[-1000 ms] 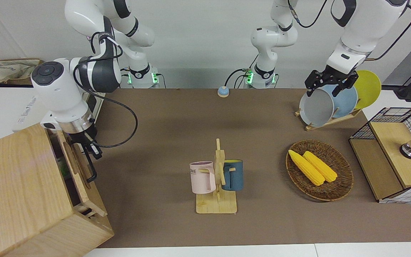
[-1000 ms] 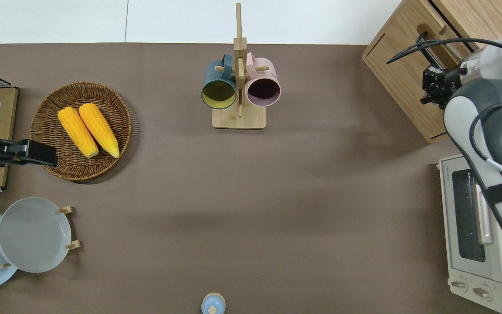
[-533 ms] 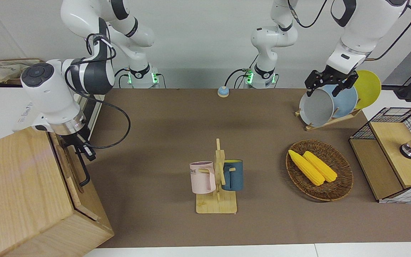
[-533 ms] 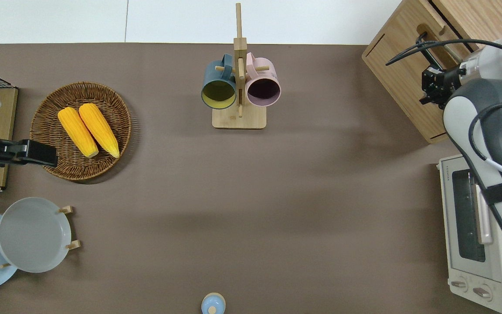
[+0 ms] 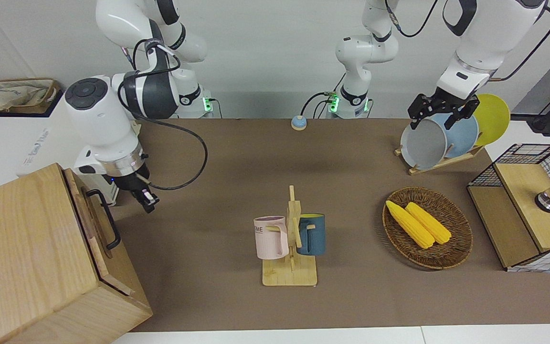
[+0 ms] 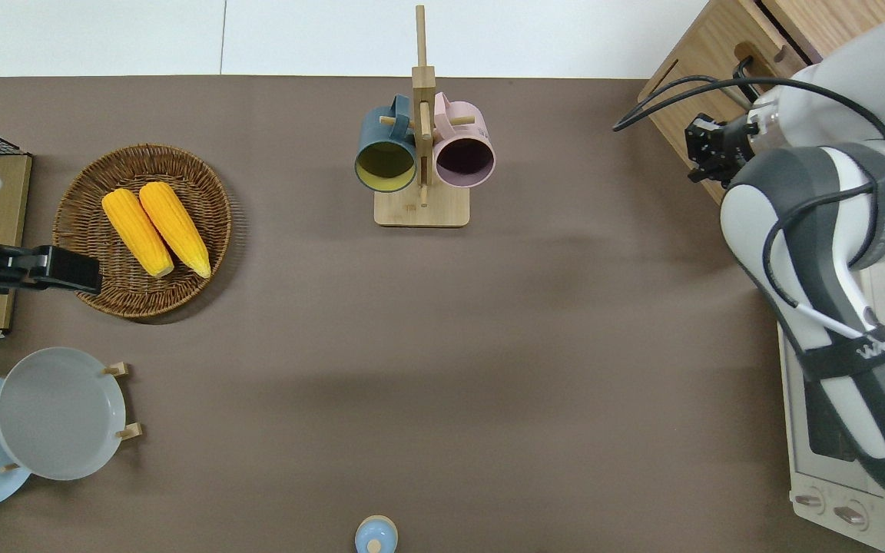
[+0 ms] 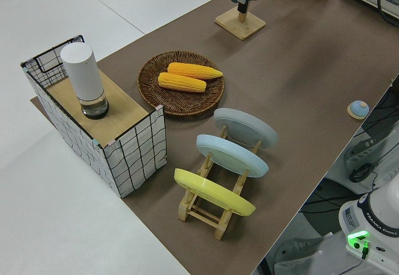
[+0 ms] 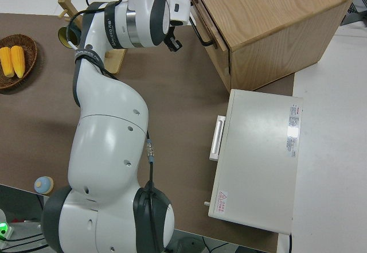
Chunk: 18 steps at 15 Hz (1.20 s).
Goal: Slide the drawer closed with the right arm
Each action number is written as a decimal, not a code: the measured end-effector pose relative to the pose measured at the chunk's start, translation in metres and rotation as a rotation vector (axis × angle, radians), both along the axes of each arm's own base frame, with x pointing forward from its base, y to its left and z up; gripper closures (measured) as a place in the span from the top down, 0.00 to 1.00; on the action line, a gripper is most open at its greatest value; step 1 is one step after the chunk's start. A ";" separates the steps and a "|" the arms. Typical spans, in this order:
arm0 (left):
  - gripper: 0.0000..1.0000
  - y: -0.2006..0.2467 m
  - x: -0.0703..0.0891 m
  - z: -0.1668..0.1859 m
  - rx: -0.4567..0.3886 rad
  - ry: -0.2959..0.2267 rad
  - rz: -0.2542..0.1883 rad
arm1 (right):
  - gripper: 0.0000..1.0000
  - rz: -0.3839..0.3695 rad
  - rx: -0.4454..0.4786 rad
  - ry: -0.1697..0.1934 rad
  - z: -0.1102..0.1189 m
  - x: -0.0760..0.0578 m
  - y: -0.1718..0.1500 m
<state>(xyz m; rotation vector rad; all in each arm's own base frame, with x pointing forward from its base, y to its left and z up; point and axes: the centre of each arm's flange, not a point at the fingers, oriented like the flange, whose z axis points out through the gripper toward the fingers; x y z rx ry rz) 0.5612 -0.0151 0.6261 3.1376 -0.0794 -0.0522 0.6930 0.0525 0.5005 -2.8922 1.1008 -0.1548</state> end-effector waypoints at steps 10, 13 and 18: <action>1.00 0.000 0.000 0.000 0.000 0.000 0.000 | 0.01 0.477 -0.068 0.081 0.086 -0.073 0.094; 1.00 0.000 0.000 0.000 0.000 0.000 0.000 | 0.02 0.559 -0.079 0.081 0.095 -0.079 0.092; 1.00 0.000 0.000 0.000 0.000 0.000 0.000 | 0.51 0.587 -0.081 0.084 0.095 -0.080 0.092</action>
